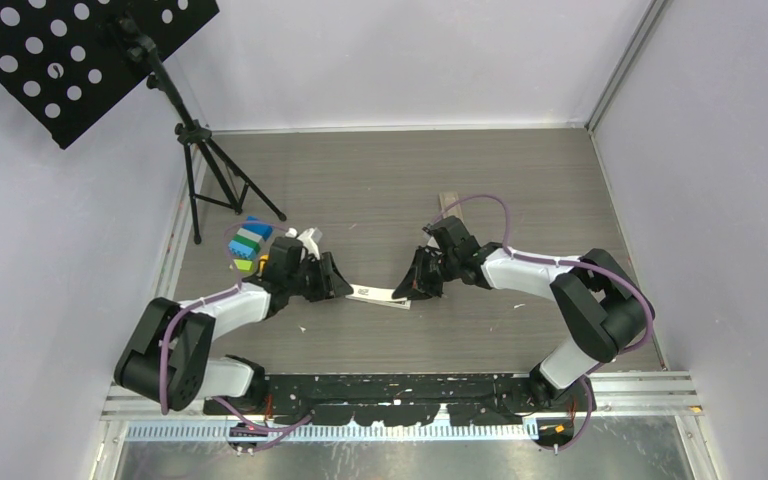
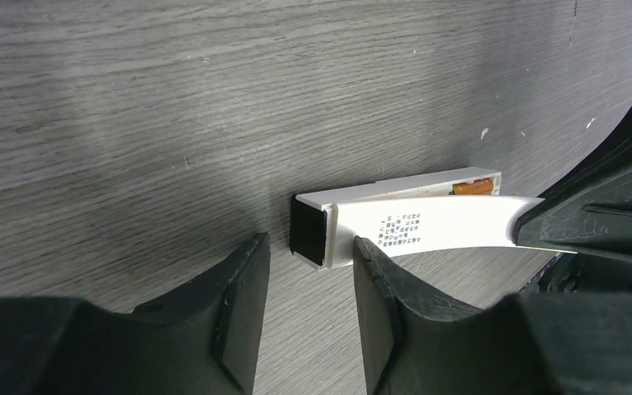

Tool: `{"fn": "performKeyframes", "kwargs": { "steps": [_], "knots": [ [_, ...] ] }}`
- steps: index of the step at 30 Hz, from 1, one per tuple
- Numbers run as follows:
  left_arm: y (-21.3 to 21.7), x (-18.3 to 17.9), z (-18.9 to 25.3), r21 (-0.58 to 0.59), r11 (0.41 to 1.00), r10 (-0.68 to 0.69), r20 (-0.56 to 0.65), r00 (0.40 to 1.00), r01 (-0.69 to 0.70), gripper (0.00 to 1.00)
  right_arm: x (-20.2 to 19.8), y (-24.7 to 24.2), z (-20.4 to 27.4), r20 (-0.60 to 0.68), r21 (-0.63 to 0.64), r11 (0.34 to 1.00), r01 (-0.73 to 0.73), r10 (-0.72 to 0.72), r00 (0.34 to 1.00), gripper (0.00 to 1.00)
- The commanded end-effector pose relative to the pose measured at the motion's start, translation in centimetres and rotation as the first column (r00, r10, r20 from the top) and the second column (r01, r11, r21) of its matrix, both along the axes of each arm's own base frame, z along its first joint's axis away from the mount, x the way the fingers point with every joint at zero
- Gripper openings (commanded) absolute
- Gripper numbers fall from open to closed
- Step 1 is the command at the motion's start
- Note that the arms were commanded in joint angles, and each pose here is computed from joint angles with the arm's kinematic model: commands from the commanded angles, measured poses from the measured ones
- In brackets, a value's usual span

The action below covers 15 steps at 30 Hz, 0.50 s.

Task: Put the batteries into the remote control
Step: Load the battery cover into the remote control.

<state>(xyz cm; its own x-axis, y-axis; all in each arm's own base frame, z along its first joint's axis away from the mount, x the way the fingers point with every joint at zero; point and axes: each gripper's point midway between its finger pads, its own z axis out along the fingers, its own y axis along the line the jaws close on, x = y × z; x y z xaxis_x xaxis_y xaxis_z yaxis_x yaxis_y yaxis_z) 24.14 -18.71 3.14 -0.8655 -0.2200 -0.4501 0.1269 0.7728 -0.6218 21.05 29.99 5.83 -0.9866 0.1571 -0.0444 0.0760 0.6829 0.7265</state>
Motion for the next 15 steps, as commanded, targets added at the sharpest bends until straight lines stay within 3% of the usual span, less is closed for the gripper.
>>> {"fn": "performKeyframes", "kwargs": {
  "steps": [1,15],
  "knots": [
    [0.2,-0.5,-0.8,0.057,0.997,-0.052,-0.03,0.998,0.053,0.43,-1.4,-2.8,-3.2,-0.071,-0.17,0.985,0.01,-0.023,0.997,0.03],
    [1.1,-1.0,-2.4,0.154,0.988,-0.005,-0.12,0.993,0.024,0.38,-1.3,-2.6,0.5,-0.012,-0.097,0.995,0.018,-0.019,1.0,0.27]
  ]
}}
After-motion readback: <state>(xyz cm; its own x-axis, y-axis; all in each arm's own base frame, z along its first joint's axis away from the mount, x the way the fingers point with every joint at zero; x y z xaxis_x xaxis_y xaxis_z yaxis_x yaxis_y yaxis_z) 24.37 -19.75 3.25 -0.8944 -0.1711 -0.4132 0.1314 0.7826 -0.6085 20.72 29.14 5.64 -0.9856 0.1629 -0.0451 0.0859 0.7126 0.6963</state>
